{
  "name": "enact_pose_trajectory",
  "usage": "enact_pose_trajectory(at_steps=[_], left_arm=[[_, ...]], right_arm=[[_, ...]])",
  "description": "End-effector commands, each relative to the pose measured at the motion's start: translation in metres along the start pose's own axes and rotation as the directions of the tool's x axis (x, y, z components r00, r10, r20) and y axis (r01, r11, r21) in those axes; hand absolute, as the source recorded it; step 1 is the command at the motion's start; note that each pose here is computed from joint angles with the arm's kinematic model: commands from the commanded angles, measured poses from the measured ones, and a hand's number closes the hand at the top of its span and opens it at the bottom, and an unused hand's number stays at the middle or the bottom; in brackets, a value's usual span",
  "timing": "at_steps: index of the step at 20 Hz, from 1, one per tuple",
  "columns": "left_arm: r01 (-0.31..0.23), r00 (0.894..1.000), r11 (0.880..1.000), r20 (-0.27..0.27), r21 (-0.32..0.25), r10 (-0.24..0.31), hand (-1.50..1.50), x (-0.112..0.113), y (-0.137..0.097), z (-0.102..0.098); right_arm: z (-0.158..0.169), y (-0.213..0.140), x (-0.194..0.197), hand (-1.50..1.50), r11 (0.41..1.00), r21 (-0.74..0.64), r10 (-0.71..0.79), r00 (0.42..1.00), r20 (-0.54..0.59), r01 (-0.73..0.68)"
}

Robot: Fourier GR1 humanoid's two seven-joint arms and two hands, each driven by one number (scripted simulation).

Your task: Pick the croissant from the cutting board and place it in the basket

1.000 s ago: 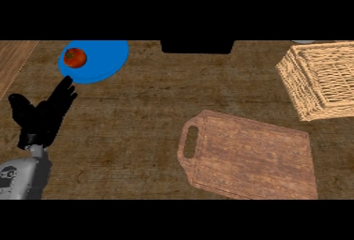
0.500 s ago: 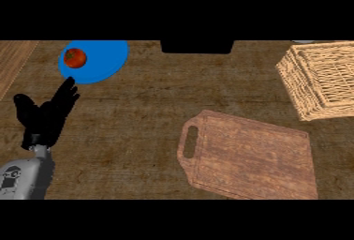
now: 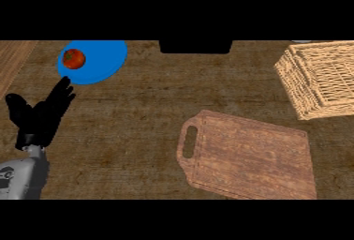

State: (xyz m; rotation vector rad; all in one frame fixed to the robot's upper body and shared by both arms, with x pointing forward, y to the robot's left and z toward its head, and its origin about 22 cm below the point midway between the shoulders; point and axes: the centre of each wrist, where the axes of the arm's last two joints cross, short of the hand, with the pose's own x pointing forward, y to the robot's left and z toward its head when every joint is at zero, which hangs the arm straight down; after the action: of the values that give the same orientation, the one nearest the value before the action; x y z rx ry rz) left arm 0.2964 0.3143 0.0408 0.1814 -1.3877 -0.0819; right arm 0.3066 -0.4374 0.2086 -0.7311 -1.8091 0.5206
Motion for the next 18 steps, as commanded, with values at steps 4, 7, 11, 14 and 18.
enact_pose_trajectory(at_steps=[4,7,11,14,18], left_arm=[[0.01,1.0,1.0,0.011,-0.007,-0.01,0.0,0.013,-0.002,-0.011],[0.003,1.0,1.0,0.016,-0.002,-0.003,0.0,0.009,0.004,-0.001],[0.001,1.0,1.0,-0.006,0.008,-0.001,0.0,-0.004,-0.008,0.007],[0.01,1.0,1.0,-0.005,0.015,-0.01,0.0,-0.004,-0.012,0.004],[0.001,1.0,1.0,-0.005,-0.005,-0.001,0.0,-0.011,-0.006,0.016]], right_arm=[[-0.005,0.015,-0.048,-1.5,0.99,-0.14,-0.058,0.984,-0.171,0.034],[-0.032,0.026,-0.047,-1.5,0.996,-0.086,-0.007,0.988,-0.153,-0.006],[-0.025,0.009,-0.063,-1.5,0.996,-0.078,-0.049,0.996,-0.073,0.044],[-0.045,0.015,-0.046,-1.5,0.993,-0.082,-0.09,0.996,-0.028,0.088],[-0.037,-0.018,-0.062,-1.5,0.939,-0.241,-0.28,0.952,-0.122,0.245]])
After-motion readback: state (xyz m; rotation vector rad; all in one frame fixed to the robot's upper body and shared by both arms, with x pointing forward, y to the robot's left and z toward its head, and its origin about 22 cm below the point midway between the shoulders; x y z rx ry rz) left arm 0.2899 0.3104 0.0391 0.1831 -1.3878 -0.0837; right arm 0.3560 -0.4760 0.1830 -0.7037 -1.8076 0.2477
